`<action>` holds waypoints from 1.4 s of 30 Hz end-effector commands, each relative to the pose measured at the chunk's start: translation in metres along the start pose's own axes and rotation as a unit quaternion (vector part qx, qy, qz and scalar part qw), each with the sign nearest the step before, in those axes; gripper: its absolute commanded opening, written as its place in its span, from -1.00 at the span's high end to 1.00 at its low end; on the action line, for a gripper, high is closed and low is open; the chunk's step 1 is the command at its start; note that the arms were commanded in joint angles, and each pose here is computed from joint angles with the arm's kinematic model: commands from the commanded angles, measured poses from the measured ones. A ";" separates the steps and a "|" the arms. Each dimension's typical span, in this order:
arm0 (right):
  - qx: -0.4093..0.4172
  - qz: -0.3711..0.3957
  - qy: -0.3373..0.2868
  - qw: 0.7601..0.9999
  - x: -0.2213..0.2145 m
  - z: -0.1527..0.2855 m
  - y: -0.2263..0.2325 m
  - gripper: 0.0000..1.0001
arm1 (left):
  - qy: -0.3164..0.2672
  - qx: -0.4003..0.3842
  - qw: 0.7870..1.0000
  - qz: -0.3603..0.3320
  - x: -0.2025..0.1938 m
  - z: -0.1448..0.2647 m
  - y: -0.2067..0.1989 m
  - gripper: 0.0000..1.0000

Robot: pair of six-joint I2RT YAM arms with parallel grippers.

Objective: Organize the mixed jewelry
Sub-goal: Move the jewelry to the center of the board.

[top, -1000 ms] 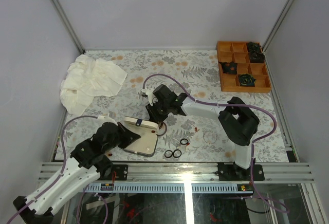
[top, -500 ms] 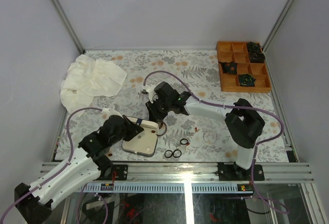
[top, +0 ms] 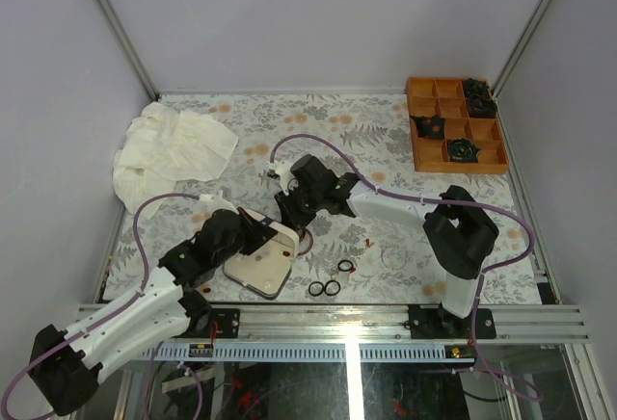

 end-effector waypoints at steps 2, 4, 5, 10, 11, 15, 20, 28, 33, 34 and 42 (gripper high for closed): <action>0.016 0.023 -0.044 0.999 0.025 0.017 0.013 0.39 | -0.026 -0.063 0.998 0.001 0.007 -0.003 -0.029 1.00; 0.016 0.023 -0.044 0.999 0.026 0.017 0.013 0.40 | -0.026 -0.068 0.997 0.002 0.007 -0.003 -0.032 1.00; 0.015 0.024 -0.045 0.999 0.026 0.018 0.013 0.40 | -0.028 -0.070 0.997 0.003 0.007 -0.003 -0.033 1.00; 0.014 0.026 -0.049 0.998 0.029 0.020 0.013 0.40 | -0.029 -0.081 0.996 0.006 0.005 -0.003 -0.038 1.00; 0.014 0.026 -0.049 0.998 0.029 0.020 0.013 0.40 | -0.029 -0.082 0.996 0.006 0.004 -0.004 -0.039 1.00; 0.011 0.027 -0.051 0.998 0.030 0.022 0.013 0.40 | -0.027 -0.088 0.996 0.007 0.002 -0.006 -0.043 1.00; 0.005 0.027 -0.051 0.998 0.030 0.025 0.010 0.40 | -0.025 -0.094 0.995 0.007 -0.001 -0.009 -0.048 1.00; -0.005 0.024 -0.053 0.998 0.027 0.032 0.000 0.40 | -0.020 -0.103 0.994 0.006 -0.007 -0.014 -0.055 1.00; -0.010 0.019 -0.056 0.998 0.026 0.037 -0.006 0.40 | -0.017 -0.109 0.994 0.004 -0.010 -0.017 -0.060 1.00; -0.012 0.018 -0.057 0.998 0.026 0.038 -0.008 0.40 | -0.017 -0.110 0.994 0.004 -0.011 -0.018 -0.061 1.00; -0.019 0.011 -0.055 0.998 0.023 0.041 -0.016 0.32 | -0.013 -0.114 0.993 0.002 -0.014 -0.019 -0.061 1.00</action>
Point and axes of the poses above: each gripper's point midway between its finger pads, its own z axis back along the fingers, its own y axis along the line the jaws close on, x = y × z, the point moved 3 cm from there along z, back along the fingers, and after that the axes turned 13 degrees about z, right-handed, at the moved point
